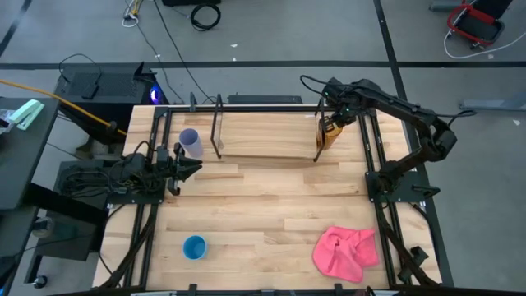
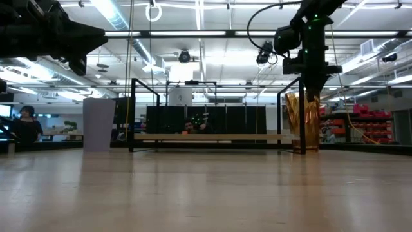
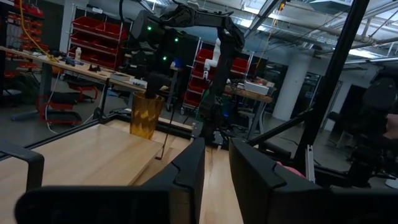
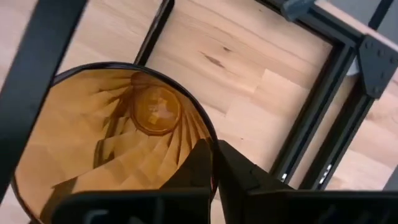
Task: Stack small to large cups/mugs on shelf
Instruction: Put the brown glass on the shelf
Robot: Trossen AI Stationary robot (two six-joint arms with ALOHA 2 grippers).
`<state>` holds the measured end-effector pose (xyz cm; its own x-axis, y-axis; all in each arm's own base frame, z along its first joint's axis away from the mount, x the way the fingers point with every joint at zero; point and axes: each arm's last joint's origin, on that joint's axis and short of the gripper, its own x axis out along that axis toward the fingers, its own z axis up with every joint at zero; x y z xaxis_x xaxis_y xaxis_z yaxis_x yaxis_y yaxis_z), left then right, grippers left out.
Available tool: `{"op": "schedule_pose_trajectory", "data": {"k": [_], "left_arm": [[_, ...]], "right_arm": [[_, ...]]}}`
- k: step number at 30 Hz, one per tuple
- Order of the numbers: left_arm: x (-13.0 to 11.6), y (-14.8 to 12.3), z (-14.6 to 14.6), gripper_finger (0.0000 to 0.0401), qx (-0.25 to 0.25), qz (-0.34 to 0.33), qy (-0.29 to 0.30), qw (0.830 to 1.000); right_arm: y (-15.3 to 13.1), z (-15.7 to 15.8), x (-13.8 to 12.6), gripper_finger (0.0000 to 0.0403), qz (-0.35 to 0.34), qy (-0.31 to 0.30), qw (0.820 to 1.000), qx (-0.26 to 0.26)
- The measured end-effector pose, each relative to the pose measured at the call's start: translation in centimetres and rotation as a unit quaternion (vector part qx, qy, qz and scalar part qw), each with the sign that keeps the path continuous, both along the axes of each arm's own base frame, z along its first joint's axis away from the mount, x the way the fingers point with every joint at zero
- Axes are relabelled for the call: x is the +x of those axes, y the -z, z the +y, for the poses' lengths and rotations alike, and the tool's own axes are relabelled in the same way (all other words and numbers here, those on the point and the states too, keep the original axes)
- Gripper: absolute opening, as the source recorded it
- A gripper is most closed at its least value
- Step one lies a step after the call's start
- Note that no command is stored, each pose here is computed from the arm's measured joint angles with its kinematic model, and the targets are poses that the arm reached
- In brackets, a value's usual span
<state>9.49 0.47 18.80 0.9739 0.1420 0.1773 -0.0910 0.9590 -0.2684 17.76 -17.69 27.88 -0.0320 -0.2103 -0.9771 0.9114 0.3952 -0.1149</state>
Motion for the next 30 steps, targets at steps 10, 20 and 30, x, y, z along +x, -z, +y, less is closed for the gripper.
{"op": "schedule_pose_trajectory", "data": {"k": [10, 20, 30], "left_arm": [[0.0, 0.0, 0.0, 0.0076, 0.000, 0.000, 0.000, 1.000], [0.0, 0.0, 0.0, 0.0075, 0.000, 0.000, 0.000, 1.000], [0.0, 0.0, 0.0, 0.0079, -0.003, 0.000, 0.001, 1.000]], "right_arm": [[-2.4, 1.9, -2.5, 0.0005, 0.041, -0.007, 0.999, -0.006], [-7.4, 5.4, -5.8, 0.0005, -0.003, 0.031, 0.999, -0.034], [-13.8, 7.9, -6.9, 0.0005, -0.139, 0.053, 0.983, -0.107]]}}
